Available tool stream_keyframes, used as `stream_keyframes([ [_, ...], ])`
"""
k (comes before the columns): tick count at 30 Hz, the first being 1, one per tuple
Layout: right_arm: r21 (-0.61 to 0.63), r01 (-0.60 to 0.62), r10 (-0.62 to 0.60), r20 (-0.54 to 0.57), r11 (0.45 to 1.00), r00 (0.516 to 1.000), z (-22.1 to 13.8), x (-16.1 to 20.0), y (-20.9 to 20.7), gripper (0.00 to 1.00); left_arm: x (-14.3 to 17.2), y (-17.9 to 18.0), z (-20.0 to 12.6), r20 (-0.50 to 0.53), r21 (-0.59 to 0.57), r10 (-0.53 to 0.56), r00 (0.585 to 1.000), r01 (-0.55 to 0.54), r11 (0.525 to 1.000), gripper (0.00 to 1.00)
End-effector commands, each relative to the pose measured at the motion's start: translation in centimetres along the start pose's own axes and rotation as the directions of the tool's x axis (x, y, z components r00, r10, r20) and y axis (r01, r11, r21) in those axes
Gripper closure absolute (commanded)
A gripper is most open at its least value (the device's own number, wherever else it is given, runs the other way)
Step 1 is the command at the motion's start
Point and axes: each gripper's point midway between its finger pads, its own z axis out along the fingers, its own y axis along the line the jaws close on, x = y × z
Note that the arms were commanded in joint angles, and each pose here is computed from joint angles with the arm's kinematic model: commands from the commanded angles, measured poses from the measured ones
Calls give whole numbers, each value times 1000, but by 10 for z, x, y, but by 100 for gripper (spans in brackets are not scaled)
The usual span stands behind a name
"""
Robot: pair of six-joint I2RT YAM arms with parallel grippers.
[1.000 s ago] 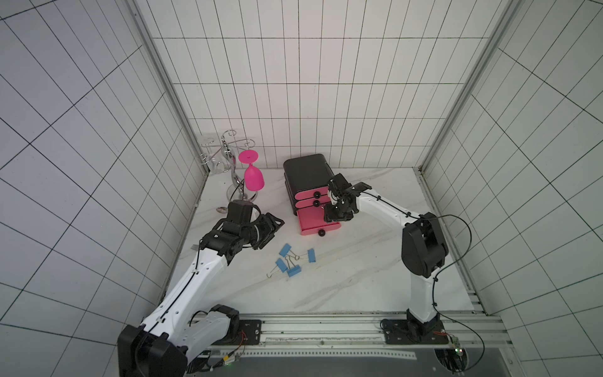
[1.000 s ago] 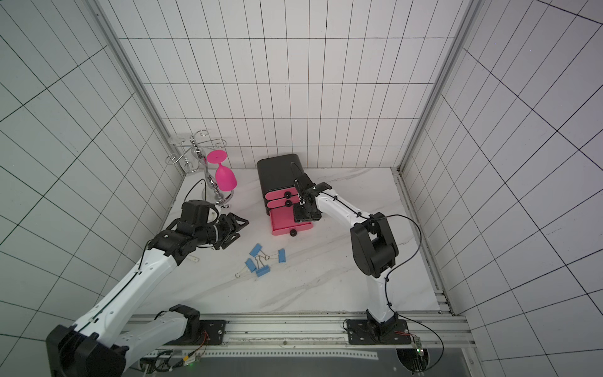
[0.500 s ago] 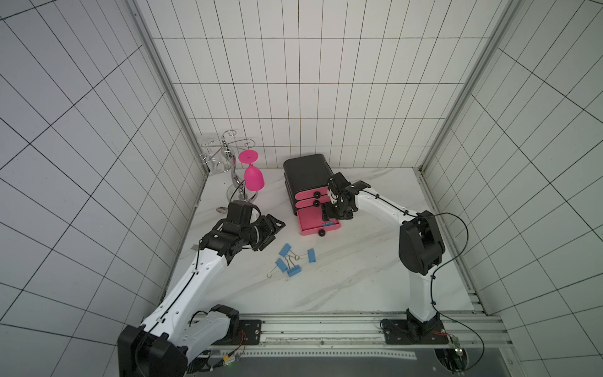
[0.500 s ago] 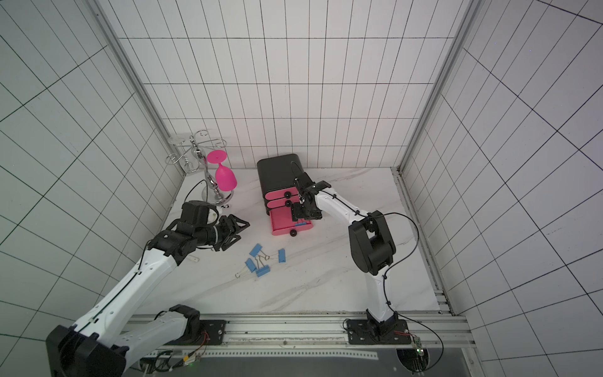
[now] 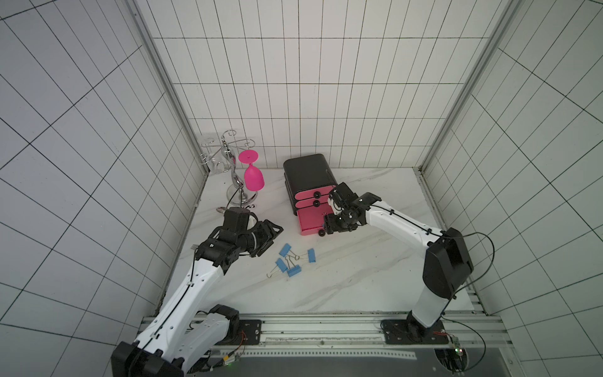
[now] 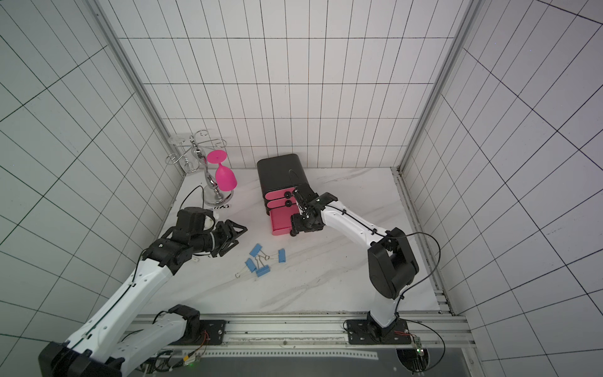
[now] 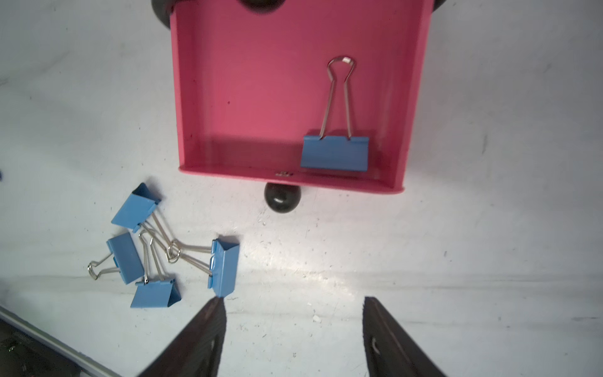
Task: Put the binder clips in the drawer according to color
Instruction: Place the binder clip in the drawer, then pick up the binder clip at the center of the board.
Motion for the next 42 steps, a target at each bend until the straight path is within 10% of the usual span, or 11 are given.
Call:
stream_keyframes([
  [1, -10, 46, -46, -29, 999, 999, 10, 19, 23, 34, 0, 5, -3, 25, -1, -4, 1000, 4, 1000, 32],
  [16, 58, 99, -92, -109, 993, 990, 64, 30, 48, 61, 13, 23, -14, 39, -14, -36, 999, 37, 999, 32],
  [42, 61, 45, -39, -94, 997, 995, 92, 45, 56, 80, 18, 21, -23, 12, -28, -4, 1000, 5, 1000, 32],
])
